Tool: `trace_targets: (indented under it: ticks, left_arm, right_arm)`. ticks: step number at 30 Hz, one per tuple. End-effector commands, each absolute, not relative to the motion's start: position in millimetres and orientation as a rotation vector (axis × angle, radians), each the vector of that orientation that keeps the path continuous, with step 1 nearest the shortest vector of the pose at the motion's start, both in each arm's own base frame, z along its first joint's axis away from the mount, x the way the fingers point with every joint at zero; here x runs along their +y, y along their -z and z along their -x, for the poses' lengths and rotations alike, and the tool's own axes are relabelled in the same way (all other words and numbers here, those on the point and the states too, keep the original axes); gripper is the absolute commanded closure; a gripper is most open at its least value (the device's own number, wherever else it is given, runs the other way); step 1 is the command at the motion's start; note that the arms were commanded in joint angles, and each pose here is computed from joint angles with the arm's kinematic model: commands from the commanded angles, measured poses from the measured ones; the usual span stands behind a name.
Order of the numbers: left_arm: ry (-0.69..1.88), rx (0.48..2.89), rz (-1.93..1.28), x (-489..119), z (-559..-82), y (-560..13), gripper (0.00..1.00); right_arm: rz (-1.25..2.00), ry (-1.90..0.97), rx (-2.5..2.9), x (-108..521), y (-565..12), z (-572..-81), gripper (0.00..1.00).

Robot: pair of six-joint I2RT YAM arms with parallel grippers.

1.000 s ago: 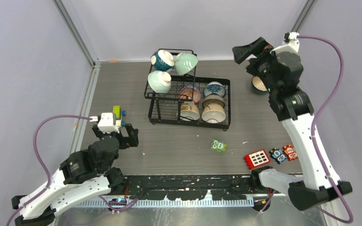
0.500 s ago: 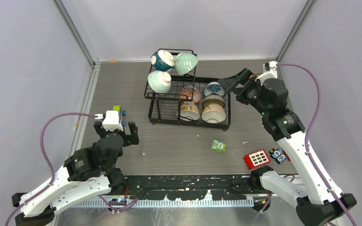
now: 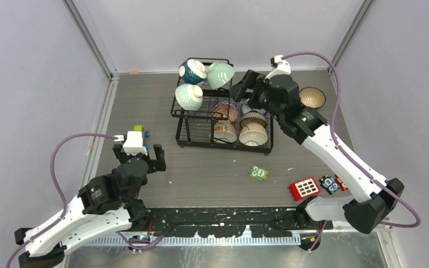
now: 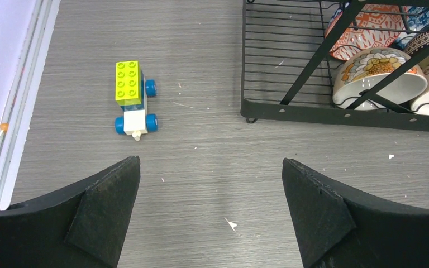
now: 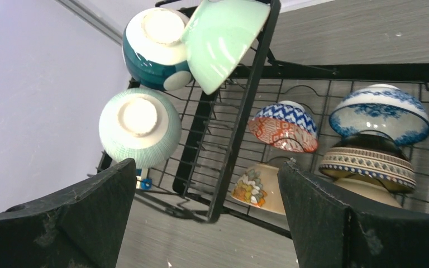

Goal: Unload the bowls from the dish rack
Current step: Pick up the bowl from the dish rack.

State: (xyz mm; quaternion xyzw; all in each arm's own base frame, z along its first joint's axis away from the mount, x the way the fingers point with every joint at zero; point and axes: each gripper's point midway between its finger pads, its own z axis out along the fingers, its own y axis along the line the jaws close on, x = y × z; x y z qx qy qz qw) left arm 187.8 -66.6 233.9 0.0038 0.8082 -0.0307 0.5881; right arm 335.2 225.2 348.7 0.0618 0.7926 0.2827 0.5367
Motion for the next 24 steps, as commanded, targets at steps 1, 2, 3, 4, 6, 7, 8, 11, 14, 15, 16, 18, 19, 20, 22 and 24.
trace_targets:
  ticks: [1, 2, 3, 4, 6, 7, 8, 11, 14, 15, 16, 18, 19, 20, 22, 24]
  left_arm:
    - [0.09, 1.839, 0.034, -66.3, -191.6, -243.2, 0.01]
    - [0.09, 1.839, 0.032, -66.6, -191.8, -243.3, 0.01]
    - [0.09, 1.839, 0.03, -67.1, -191.9, -243.2, 0.02]
    - [0.089, 1.84, 0.027, -67.3, -192.0, -243.2, 0.02]
    - [0.089, 1.84, 0.025, -67.8, -192.3, -243.2, 0.02]
    - [0.089, 1.84, 0.022, -68.6, -192.5, -243.2, 0.02]
    - [0.091, 1.841, 0.021, -69.1, -192.6, -243.0, 0.02]
    - [0.094, 1.842, 0.016, -70.7, -193.1, -242.6, 0.02]
    - [0.086, 1.845, 0.007, -71.6, -193.6, -241.5, 0.02]
    - [0.083, 1.844, 0.007, -71.7, -194.0, -241.9, 0.02]
    - [0.081, 1.844, 0.007, -71.5, -194.1, -242.0, 0.02]
    - [0.079, 1.844, 0.009, -71.2, -194.1, -242.4, 0.02]
    - [0.079, 1.844, 0.01, -70.9, -193.9, -242.5, 0.03]
    - [0.079, 1.845, 0.012, -70.1, -193.5, -242.1, 0.03]
    - [0.08, 1.843, 0.018, -68.4, -192.9, -242.5, 0.03]
    - [0.082, 1.837, 0.026, -66.4, -192.4, -242.9, 0.03]
  right_arm:
    - [-0.232, -0.855, 1.753, 240.0, -390.2, -362.6, 0.0]
    - [-0.246, -0.913, 1.751, 244.0, -391.6, -367.2, 0.0]
    - [-0.278, -0.979, 1.736, 246.2, -395.6, -372.8, 0.0]
    - [-0.302, -1.028, 1.728, 244.3, -396.8, -379.7, 0.0]
    - [-0.36, -1.123, 1.714, 239.9, -396.7, -391.8, 0.01]
    - [-0.386, -1.176, 1.704, 239.2, -394.9, -396.3, 0.04]
    - [-0.416, -1.222, 1.674, 235.6, -395.6, -401.8, 0.07]
    - [-0.476, -1.279, 1.64, 229.5, -385.3, -414.7, 0.15]
    - [-0.48, -1.293, 1.649, 232.4, -380.1, -424.1, 0.22]
    - [-0.488, -1.302, 1.649, 233.5, -379.0, -427.1, 0.24]
    - [-0.497, -1.313, 1.645, 234.9, -378.0, -429.8, 0.26]
    - [-0.523, -1.34, 1.642, 236.6, -373.3, -435.6, 0.29]
    - [-0.533, -1.36, 1.637, 237.9, -371.2, -438.1, 0.29]
    - [-0.552, -1.382, 1.636, 239.2, -368.8, -440.4, 0.3]
    - [-0.574, -1.399, 1.633, 240.3, -362.6, -444.5, 0.3]
    - [-0.594, -1.41, 1.631, 240.0, -356.9, -448.2, 0.29]
